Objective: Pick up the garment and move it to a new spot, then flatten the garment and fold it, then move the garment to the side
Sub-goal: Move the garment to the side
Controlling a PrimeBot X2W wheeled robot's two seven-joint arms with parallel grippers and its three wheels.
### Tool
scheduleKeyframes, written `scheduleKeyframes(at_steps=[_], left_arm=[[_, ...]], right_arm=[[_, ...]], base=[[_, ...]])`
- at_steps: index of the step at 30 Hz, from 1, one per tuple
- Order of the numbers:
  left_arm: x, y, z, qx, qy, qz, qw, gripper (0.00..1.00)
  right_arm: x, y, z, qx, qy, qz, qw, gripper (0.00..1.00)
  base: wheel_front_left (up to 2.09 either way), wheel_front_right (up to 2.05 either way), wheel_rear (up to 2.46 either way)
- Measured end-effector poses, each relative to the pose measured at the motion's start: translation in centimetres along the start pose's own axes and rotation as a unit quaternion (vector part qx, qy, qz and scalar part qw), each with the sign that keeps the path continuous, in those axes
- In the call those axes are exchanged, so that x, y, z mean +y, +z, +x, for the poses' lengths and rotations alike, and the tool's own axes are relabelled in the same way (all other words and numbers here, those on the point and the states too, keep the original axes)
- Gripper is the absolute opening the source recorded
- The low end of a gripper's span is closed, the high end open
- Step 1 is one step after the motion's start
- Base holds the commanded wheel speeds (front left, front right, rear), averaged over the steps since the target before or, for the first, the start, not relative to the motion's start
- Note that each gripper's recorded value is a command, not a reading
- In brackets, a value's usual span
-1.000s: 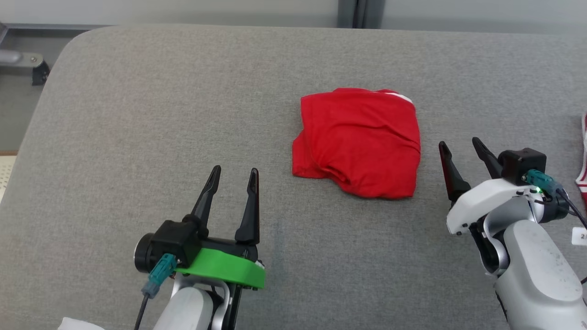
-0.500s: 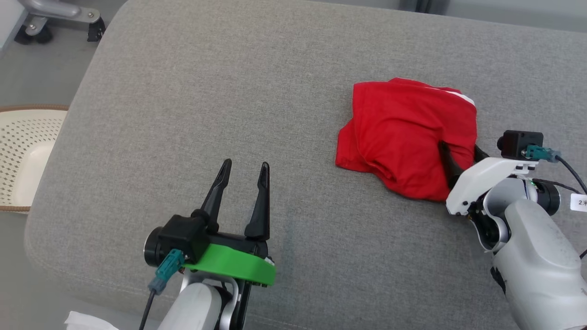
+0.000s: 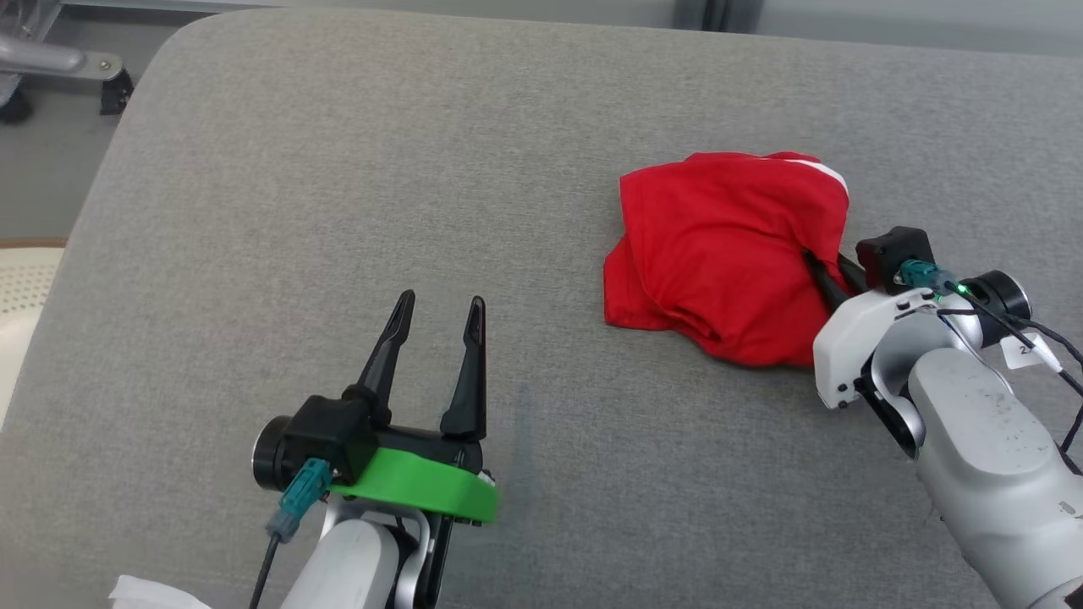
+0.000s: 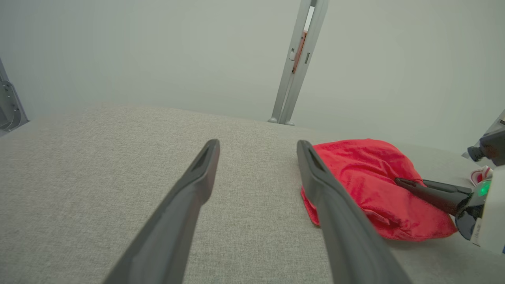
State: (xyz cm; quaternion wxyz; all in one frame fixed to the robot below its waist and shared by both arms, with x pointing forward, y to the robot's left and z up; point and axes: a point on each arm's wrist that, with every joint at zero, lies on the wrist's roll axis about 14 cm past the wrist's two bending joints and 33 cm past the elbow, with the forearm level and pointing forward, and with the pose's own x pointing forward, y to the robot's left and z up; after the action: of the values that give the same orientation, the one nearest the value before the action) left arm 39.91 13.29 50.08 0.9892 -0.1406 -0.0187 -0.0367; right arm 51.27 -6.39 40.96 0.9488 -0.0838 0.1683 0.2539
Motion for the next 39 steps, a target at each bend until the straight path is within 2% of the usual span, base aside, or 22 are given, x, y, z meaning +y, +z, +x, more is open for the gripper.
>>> scheduleKeyframes(at_steps=[7,12,15,20,28,34,39], left_arm=[[-4.0,-0.7,1.5,0.005,-0.068,-0.008,0.998,1.0],[-8.3,-1.1,2.9,0.005,-0.135,-0.016,0.991,1.0],[-10.6,-1.3,3.8,0.003,-0.17,-0.021,0.985,1.0],[-14.1,-2.2,4.9,0.009,-0.221,-0.032,0.975,1.0],[-15.5,-5.9,6.6,0.044,-0.248,-0.036,0.967,1.0],[-14.7,-8.5,7.5,0.068,-0.242,-0.038,0.967,1.0],[-13.6,-9.8,8.0,0.081,-0.23,-0.036,0.969,1.0]], right_arm=[[-3.8,0.6,-3.3,0.012,-0.016,-0.113,0.993,0.0],[-8.5,0.6,-7.3,0.038,-0.049,-0.18,0.982,0.0],[-11.7,0.7,-10.1,0.053,-0.076,-0.2,0.975,0.0],[-17.4,0.5,-15.1,0.083,-0.134,-0.204,0.966,0.0],[-24.6,-2.3,-19.6,0.141,-0.207,-0.189,0.949,0.0],[-28.1,-4.8,-20.5,0.171,-0.245,-0.171,0.939,0.0],[-29.0,-7.5,-19.9,0.197,-0.258,-0.146,0.935,0.0]], base=[[0.0,0.0,0.0],[0.0,0.0,0.0],[0.0,0.0,0.0],[0.0,0.0,0.0],[0.0,0.0,0.0],[0.0,0.0,0.0],[0.0,0.0,0.0]])
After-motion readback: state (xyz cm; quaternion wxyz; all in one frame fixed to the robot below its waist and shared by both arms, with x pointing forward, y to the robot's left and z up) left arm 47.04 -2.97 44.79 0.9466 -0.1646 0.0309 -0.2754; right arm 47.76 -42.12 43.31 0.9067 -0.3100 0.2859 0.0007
